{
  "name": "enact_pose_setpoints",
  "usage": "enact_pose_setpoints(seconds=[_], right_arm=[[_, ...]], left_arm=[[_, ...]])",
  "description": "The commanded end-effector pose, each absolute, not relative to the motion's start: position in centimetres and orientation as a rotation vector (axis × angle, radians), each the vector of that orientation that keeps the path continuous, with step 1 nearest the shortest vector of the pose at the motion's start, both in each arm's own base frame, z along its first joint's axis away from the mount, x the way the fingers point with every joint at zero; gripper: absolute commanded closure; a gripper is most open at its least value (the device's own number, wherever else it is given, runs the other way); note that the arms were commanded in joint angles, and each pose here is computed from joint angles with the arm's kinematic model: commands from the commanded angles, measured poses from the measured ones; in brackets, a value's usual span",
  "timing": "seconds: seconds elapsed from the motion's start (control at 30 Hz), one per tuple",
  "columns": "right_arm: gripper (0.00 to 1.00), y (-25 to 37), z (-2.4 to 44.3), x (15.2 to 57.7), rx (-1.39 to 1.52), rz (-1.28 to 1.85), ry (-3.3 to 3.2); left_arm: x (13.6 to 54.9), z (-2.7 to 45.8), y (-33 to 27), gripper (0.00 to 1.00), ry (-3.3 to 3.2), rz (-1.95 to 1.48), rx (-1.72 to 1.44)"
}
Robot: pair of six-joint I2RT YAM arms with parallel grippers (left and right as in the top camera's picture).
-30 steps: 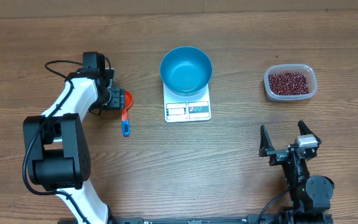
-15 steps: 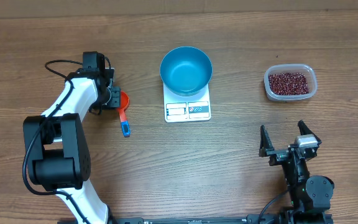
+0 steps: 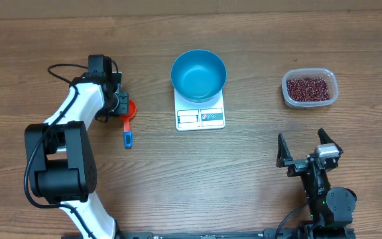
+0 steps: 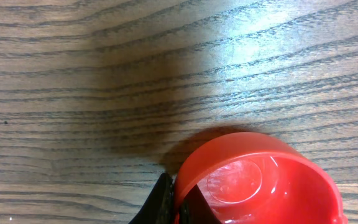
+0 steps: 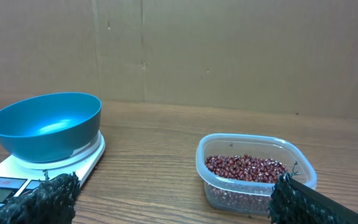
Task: Scoop item into bowl and weigh 150g on scale
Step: 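Lower the left gripper and close it on the red scoop's rim, then lift the red scoop with the left gripper toward the blue bowl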
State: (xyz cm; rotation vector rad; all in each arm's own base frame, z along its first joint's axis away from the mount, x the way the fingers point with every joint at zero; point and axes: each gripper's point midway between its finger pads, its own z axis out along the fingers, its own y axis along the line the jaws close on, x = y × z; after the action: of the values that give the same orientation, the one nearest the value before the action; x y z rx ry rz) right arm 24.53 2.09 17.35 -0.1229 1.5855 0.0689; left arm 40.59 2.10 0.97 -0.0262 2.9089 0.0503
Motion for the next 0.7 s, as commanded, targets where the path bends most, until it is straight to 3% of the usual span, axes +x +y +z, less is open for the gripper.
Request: enact_pose_setpoints(seconds=[0.0, 0.23, 0.67], right_arm=[[0.0, 2.2, 17.2, 24.5, -0.13, 0.07, 1.582], [0.0, 2.2, 17.2, 24.5, -0.13, 0.07, 1.582], [0.0, 2.2, 17.2, 24.5, -0.13, 0.07, 1.582]], left_arm=[[40.3, 0.4, 2.3, 0.96, 2.924, 0.047, -0.038], [40.4, 2.1, 1.6, 0.96, 2.926, -0.012, -0.031], [42.0, 11.5, -3.1, 0.96, 2.757, -0.384, -0.057]])
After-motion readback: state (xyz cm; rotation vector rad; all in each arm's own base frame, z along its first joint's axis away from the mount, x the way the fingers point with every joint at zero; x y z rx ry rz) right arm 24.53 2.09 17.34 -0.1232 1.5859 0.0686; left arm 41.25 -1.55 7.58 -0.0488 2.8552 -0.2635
